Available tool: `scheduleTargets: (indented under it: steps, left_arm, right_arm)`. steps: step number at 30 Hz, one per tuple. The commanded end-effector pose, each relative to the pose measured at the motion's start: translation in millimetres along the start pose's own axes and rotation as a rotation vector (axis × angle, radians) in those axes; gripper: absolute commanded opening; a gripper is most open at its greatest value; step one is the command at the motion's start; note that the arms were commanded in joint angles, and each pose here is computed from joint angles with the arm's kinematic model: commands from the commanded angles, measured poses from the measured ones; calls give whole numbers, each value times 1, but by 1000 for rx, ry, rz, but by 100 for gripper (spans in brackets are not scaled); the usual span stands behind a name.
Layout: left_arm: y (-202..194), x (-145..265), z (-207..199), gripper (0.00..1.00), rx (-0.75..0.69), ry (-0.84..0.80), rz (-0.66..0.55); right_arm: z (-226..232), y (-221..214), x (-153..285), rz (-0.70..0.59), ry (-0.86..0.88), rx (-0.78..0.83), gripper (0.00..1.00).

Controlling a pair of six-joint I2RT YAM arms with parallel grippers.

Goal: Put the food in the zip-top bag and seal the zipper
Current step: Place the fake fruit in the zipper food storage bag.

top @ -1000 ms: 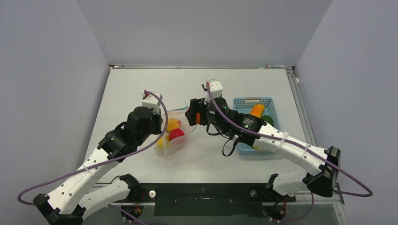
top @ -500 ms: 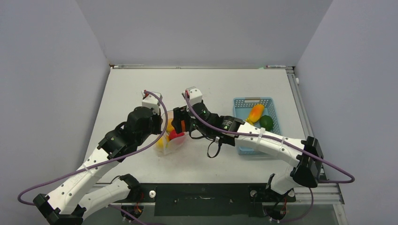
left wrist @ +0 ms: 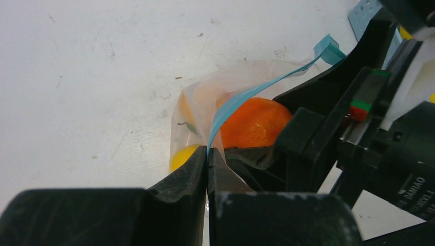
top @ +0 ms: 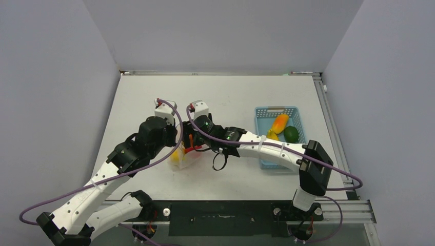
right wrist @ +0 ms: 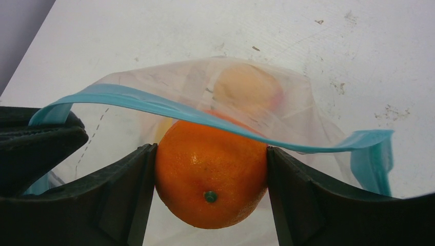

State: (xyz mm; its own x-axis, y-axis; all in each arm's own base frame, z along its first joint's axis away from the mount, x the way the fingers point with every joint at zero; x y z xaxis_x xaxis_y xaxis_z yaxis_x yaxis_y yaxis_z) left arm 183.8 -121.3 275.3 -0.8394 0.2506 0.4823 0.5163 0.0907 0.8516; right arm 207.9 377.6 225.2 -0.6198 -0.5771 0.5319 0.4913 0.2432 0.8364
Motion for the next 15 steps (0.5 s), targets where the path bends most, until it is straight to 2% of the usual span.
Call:
scheduleTargets:
  steps: [1, 5, 10, 15]
  left_arm:
    - [11, 1, -3, 0, 16, -27, -53]
    - [11, 1, -2, 0, 18, -25, -55]
    - [11, 1, -2, 0, 19, -26, -55]
    - [12, 2, -2, 0, 20, -27, -57]
  right_arm:
    - [15, 28, -2, -94, 43, -49, 55]
    - [18, 26, -9, -86, 51, -57, 67]
    - [20, 27, -11, -85, 60, -61, 87]
    - [22, 28, -9, -87, 80, -65, 97]
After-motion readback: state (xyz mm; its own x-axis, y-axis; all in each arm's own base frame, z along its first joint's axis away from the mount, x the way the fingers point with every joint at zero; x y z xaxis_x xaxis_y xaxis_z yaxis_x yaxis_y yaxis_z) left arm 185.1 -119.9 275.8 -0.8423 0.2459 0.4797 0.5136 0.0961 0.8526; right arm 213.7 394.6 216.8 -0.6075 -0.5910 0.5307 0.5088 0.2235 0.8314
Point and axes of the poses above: each gripper's point midway between its finger pads, its own x axis back along the fingers, its own z axis along the line the jaws close on, y = z × x, the point moved 7 cm from there along x, back along the fingers, and after that the axes turned 8 degrees about x, right-handed, at the moved point
